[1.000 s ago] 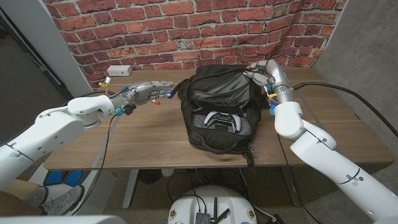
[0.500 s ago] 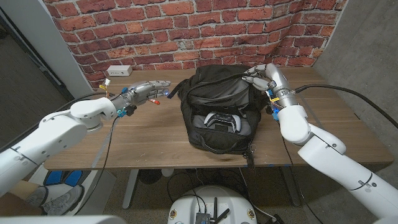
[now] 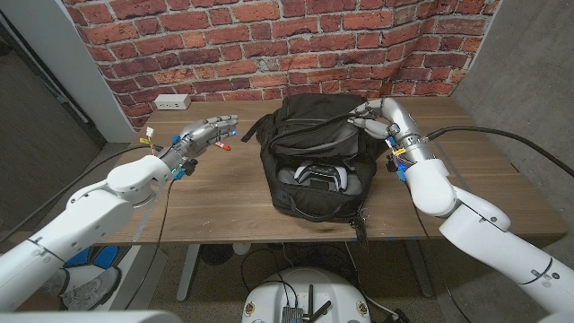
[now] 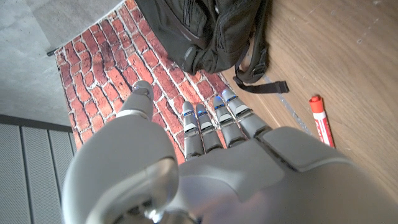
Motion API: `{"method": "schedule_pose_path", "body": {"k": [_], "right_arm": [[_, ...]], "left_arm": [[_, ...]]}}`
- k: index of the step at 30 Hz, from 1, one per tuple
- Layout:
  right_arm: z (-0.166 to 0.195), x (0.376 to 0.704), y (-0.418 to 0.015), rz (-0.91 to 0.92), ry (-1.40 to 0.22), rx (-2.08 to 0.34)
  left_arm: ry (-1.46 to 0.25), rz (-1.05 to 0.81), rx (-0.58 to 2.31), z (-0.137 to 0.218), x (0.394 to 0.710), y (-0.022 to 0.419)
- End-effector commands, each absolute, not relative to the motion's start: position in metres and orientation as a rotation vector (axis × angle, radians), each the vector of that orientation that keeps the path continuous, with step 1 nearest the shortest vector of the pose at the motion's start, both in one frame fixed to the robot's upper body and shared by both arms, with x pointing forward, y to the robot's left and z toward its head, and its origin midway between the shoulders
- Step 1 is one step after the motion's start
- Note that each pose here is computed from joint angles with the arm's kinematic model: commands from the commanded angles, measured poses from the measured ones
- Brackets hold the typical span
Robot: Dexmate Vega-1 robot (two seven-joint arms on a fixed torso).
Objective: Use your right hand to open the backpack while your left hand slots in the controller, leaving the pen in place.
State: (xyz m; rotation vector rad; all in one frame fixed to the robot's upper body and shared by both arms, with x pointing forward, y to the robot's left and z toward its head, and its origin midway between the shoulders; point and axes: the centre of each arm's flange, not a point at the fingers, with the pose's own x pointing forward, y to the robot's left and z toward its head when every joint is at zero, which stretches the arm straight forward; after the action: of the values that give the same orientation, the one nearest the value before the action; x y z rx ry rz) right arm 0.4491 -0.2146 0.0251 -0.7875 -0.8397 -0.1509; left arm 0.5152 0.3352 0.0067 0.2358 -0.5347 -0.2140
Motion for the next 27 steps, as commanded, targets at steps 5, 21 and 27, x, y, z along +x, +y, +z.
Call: {"method": "schedule_pose_path", "body": {"k": [5, 21, 27], "right_arm": [[0.012, 0.448, -0.223, -0.125, -0.861, -0.823], [-0.007, 0.442, -0.227, -0.059, -0.871, -0.831], [-0.013, 0.439, -0.229, -0.039, -0.877, -0.842]], "left_arm": [[-0.671, -0.074, 0.098, -0.023, 0.527, 0.344], [-0.712, -0.007, -0.027, -0.045, 0.545, 0.345], [-0.725, 0.021, -0.032, -0.046, 0.551, 0.344]]}}
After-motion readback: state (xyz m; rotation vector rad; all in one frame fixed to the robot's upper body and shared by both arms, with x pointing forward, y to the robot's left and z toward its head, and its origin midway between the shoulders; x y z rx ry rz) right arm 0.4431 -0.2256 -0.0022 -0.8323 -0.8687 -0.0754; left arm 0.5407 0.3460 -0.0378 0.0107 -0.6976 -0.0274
